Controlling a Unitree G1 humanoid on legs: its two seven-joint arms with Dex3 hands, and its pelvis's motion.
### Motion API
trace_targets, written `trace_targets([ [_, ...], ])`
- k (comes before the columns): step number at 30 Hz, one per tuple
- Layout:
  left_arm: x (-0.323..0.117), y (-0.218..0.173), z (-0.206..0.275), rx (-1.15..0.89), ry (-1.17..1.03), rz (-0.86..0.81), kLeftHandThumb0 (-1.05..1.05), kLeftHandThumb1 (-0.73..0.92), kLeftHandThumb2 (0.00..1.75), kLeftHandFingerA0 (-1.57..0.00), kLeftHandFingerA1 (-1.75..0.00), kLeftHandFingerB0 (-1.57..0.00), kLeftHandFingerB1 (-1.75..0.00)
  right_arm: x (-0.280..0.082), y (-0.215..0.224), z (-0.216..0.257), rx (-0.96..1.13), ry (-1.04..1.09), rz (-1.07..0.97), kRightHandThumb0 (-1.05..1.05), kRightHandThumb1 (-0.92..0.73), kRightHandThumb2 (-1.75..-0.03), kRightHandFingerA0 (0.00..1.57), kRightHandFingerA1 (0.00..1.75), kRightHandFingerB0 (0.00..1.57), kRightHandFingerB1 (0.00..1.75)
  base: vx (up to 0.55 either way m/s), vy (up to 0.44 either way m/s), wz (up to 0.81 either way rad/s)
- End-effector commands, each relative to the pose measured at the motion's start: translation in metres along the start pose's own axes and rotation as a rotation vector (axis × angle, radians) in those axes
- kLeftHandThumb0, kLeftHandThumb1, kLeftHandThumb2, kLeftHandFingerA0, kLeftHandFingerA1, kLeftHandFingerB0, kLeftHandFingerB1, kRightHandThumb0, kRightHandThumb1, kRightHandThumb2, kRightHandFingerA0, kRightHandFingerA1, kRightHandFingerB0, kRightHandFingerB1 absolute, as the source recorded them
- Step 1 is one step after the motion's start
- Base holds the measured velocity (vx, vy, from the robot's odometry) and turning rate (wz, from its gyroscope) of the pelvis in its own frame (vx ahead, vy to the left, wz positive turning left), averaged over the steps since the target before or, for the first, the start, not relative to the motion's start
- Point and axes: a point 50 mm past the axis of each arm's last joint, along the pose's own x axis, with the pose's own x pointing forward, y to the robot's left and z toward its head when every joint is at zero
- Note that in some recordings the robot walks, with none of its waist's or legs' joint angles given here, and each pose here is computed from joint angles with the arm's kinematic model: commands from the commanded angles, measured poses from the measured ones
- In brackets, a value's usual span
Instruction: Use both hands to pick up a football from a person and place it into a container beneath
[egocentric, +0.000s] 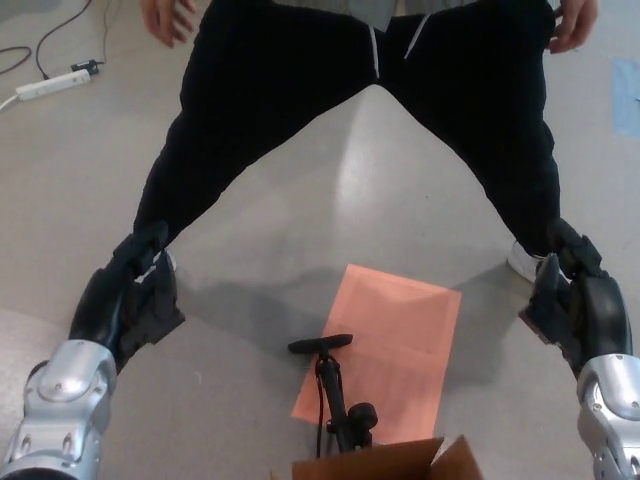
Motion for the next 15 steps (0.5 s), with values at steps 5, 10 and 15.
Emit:
trace_targets([
  [5, -0.021, 0.02, -0.025, 0.042, 0.045, 0.021, -0.75, 0.82, 1.14, 0.0, -0.2, -0.03, -0.21, -0.009, -0.016, -0.022, -0.12, 0.051, 0.008, -0.8, -0.83, -1.14, 0.06, 0.28, 0.05, 0.17, 0.0, 0.0, 0.0],
  [10, -0.053, 0.047, -0.063, 0.073, 0.125, 0.095, -0.8, 0.81, 1.13, 0.0, -0.16, 0.0, -0.16, -0.027, -0.027, -0.055, -0.129, 0.196, 0.055, -0.82, -0.82, -1.13, 0.07, 0.3, 0.06, 0.19, 0.0, 0.0, 0.0],
  [15, -0.058, 0.077, -0.061, 0.135, 0.146, 0.134, -0.75, 0.81, 1.11, -0.05, -0.27, -0.05, -0.21, -0.028, -0.018, -0.061, -0.113, 0.23, 0.082, -0.83, -0.82, -1.13, 0.07, 0.38, 0.06, 0.15, 0.0, 0.0, 0.0],
])
